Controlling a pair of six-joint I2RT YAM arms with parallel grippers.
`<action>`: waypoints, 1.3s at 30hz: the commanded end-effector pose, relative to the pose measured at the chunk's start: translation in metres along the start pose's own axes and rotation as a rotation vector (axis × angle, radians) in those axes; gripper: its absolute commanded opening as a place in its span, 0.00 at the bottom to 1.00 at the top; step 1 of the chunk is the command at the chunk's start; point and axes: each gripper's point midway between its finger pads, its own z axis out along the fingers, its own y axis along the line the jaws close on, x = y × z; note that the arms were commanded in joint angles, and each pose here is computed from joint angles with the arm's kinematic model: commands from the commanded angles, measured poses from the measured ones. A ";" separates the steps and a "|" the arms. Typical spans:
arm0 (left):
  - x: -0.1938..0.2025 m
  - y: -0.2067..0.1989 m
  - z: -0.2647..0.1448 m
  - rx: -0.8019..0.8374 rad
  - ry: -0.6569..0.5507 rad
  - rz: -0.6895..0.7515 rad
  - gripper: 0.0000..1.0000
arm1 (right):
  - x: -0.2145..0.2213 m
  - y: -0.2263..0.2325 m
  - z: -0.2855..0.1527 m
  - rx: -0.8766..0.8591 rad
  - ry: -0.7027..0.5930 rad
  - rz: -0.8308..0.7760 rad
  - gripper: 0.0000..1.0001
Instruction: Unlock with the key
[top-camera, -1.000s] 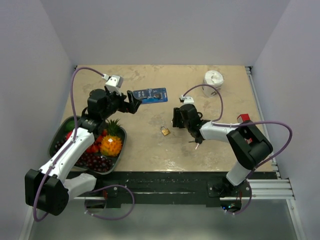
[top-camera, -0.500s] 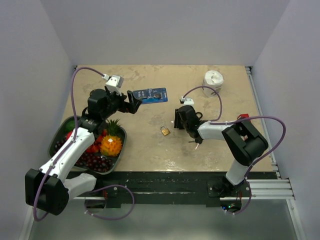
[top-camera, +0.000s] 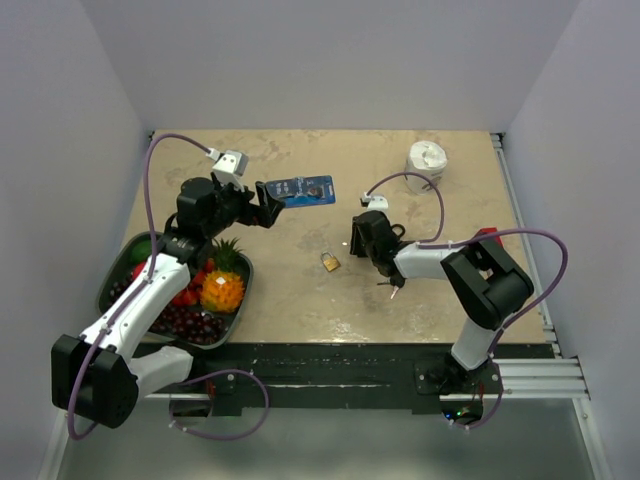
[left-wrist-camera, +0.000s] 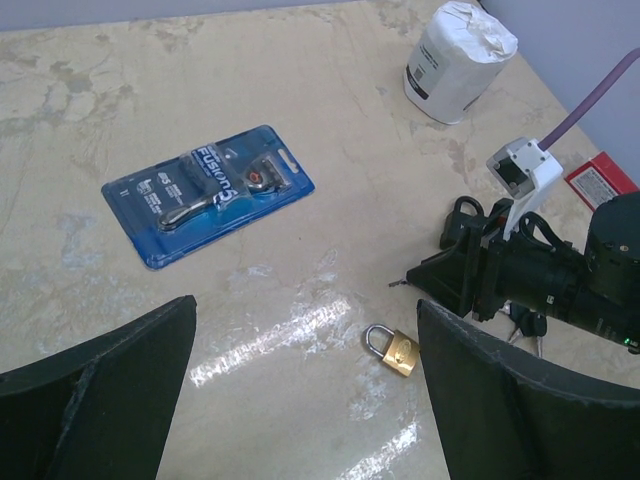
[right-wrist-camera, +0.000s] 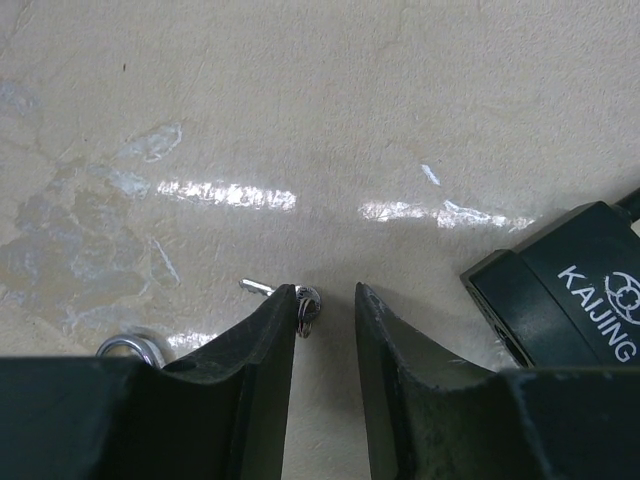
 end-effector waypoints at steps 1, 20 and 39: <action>-0.014 -0.008 0.002 0.036 -0.041 0.015 0.95 | -0.011 0.006 0.005 0.011 -0.043 0.007 0.33; -0.012 -0.009 0.003 0.044 -0.033 0.009 0.96 | -0.005 0.014 0.008 0.037 -0.033 -0.054 0.08; -0.021 -0.051 -0.007 0.282 -0.093 0.056 0.97 | -0.091 0.107 -0.077 -0.468 -0.200 -0.014 0.00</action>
